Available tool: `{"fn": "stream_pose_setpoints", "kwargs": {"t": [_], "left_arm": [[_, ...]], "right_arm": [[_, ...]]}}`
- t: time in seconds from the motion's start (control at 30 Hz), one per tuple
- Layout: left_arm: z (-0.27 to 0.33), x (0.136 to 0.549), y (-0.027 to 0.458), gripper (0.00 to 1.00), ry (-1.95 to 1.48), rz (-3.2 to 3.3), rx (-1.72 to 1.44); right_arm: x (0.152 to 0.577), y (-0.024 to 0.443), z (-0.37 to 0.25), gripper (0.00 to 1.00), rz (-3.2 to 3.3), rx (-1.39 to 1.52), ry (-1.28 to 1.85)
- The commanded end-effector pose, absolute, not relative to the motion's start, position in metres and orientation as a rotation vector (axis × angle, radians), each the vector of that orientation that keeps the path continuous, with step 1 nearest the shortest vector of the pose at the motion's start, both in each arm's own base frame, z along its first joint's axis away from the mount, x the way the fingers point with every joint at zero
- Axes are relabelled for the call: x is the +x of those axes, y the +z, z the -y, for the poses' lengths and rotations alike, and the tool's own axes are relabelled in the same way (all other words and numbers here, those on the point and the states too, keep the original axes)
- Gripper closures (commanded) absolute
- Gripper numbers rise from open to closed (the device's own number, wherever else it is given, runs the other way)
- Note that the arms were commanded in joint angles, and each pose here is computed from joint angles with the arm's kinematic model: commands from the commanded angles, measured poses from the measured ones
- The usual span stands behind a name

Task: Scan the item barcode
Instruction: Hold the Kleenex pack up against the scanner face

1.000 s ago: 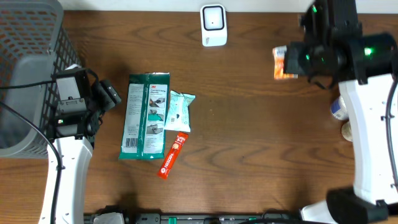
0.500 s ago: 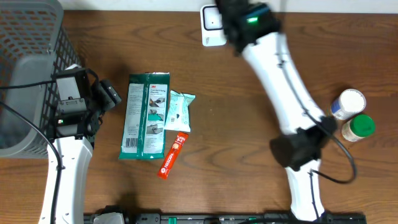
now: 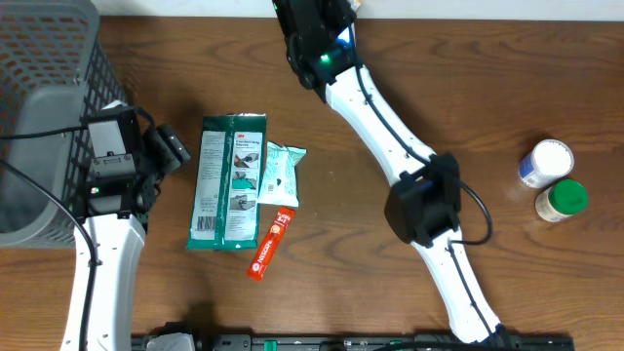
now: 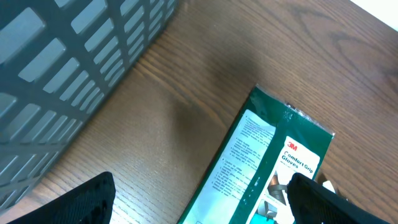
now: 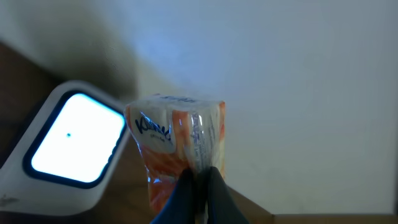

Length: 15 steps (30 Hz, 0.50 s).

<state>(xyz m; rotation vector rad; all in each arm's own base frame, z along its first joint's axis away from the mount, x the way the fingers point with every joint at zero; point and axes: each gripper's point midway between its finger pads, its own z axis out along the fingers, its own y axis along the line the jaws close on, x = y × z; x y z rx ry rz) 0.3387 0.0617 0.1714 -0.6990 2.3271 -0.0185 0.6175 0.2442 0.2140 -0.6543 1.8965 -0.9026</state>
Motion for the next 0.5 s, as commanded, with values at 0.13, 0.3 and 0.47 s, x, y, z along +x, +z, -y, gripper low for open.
{"fn": "stream_pose_setpoints", "kwargs": {"t": [0.13,0.3,0.47], "left_arm": [[-0.065,0.342,0.185,0.12,-0.011,-2.288,-0.707],[-0.065,0.342,0.185,0.12,-0.011,-2.288,-0.707],[-0.065,0.342,0.185,0.12,-0.012,-2.288,-0.707]], "right_arm": [[0.633,0.146,-0.252,0.99,-1.909,-0.856,-0.958],[0.636,0.138,-0.252,0.99,-1.909,-0.855,-0.951],[0.638,0.139,-0.248,0.99,-1.910,-0.844,-0.954]]}}
